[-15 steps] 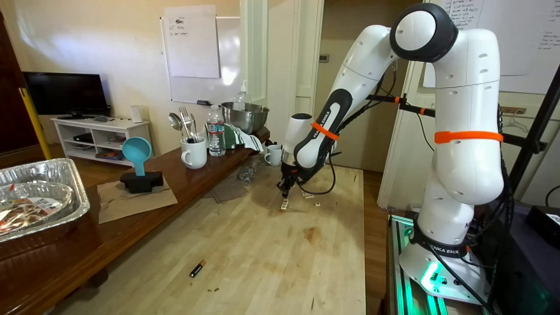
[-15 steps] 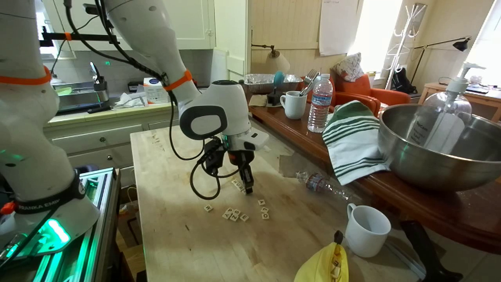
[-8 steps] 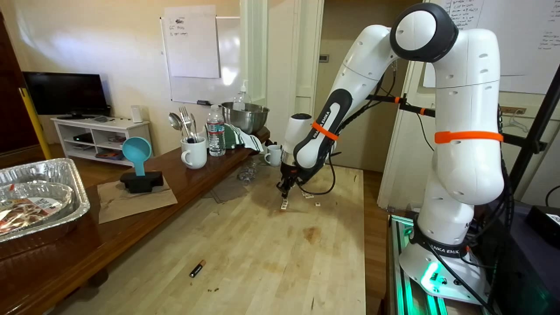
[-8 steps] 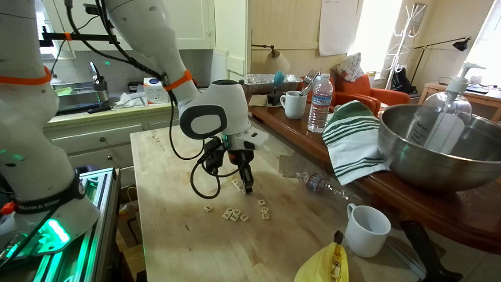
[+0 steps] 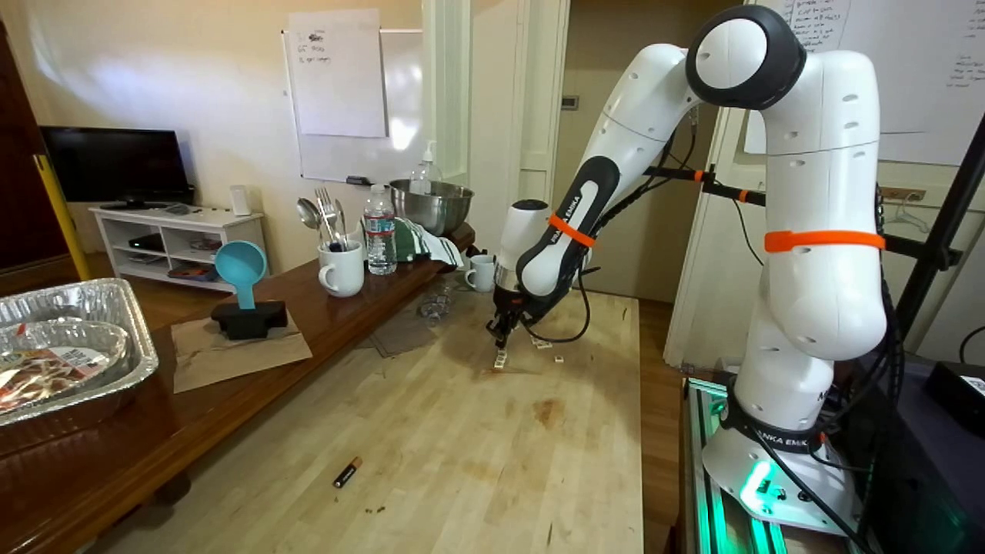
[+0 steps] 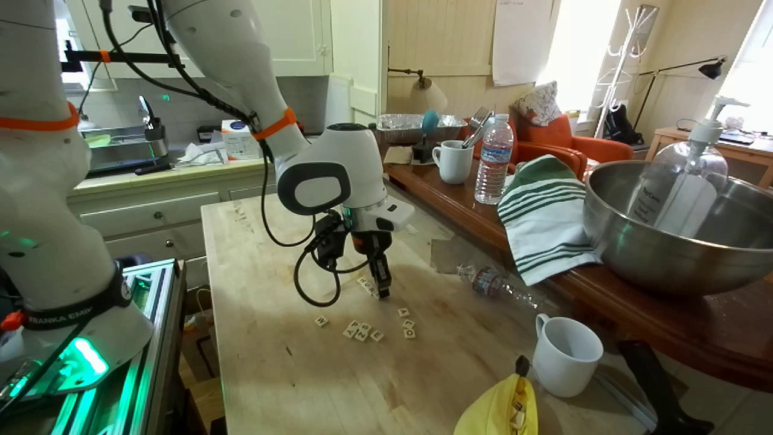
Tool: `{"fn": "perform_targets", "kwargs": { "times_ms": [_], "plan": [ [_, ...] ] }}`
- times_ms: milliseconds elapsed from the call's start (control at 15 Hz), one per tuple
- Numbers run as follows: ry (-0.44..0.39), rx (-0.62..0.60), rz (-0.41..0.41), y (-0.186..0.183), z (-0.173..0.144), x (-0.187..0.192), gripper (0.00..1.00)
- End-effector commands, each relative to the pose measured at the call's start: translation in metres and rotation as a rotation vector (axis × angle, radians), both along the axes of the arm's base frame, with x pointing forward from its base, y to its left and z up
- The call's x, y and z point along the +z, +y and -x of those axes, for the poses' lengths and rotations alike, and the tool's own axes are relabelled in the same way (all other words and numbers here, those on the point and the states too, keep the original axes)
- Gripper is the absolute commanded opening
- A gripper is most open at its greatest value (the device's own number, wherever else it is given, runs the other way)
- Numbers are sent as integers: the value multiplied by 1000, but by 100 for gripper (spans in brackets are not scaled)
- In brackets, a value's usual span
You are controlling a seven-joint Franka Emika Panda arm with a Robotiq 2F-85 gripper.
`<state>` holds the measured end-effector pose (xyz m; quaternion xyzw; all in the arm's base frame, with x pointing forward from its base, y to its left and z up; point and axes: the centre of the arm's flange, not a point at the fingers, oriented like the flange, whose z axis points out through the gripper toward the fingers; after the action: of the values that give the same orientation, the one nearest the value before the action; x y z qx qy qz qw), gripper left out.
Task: Spell out the word hurt
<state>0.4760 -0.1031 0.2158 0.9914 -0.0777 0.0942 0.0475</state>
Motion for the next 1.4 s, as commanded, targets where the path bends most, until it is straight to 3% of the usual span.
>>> {"fn": "perform_targets", "kwargs": {
  "times_ms": [0,1333],
  "plan": [
    [44,7,2,6,6,-19,0],
    [-7,-4,-9,6,8,7,0]
  ]
}}
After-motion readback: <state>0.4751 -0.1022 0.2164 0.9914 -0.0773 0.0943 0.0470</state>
